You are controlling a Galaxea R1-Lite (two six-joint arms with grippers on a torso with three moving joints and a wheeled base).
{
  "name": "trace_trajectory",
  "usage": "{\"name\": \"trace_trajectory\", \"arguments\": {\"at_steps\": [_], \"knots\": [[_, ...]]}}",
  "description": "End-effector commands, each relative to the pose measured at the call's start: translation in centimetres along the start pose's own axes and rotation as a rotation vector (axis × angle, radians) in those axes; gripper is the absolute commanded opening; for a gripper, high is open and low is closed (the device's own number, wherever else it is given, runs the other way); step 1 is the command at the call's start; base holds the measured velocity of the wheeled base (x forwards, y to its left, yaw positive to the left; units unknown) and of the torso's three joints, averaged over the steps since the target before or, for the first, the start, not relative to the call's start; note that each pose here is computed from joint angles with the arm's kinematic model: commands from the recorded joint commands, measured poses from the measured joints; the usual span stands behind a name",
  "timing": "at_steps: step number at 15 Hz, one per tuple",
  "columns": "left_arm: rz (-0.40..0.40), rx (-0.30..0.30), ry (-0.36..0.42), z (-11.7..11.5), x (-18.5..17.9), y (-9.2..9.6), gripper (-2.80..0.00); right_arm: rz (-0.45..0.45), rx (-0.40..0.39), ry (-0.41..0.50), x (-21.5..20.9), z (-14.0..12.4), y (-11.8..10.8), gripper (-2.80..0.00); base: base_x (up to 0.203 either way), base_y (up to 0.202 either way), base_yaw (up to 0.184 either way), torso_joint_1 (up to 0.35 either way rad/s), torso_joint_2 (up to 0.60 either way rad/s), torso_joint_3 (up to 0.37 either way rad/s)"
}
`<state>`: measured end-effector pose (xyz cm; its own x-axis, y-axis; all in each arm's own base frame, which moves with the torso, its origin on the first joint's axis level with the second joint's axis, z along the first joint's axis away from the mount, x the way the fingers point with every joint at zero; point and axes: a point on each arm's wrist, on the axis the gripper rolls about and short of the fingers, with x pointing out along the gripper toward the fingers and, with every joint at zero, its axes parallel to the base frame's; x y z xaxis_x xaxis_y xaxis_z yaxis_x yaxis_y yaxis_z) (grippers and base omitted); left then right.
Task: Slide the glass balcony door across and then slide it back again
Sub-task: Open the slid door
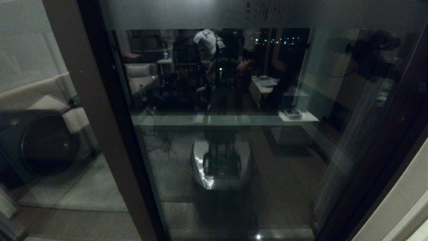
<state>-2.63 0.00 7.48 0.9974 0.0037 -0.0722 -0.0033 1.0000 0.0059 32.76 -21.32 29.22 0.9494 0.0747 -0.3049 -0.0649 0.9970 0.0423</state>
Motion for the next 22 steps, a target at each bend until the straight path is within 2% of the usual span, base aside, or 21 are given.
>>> {"name": "trace_trajectory", "arguments": {"at_steps": [1, 13, 22], "knots": [[0.001, 0.0, 0.0, 0.0, 0.0, 0.0, -2.8, 0.004, 0.003, 0.006, 0.4, -0.3, -0.3, 0.0, 0.0, 0.0, 0.0, 0.0, 0.0, 0.0], [0.001, 0.0, 0.0, 0.0, 0.0, 0.0, -2.8, 0.023, 0.015, 0.013, 1.8, -0.9, -1.2, 0.0, 0.0, 0.0, 0.0, 0.0, 0.0, 0.0], [0.001, 0.0, 0.0, 0.0, 0.0, 0.0, -2.8, 0.109, 0.043, 0.01, 2.6, -1.2, -0.7, 0.0, 0.0, 0.0, 0.0, 0.0, 0.0, 0.0]]}}
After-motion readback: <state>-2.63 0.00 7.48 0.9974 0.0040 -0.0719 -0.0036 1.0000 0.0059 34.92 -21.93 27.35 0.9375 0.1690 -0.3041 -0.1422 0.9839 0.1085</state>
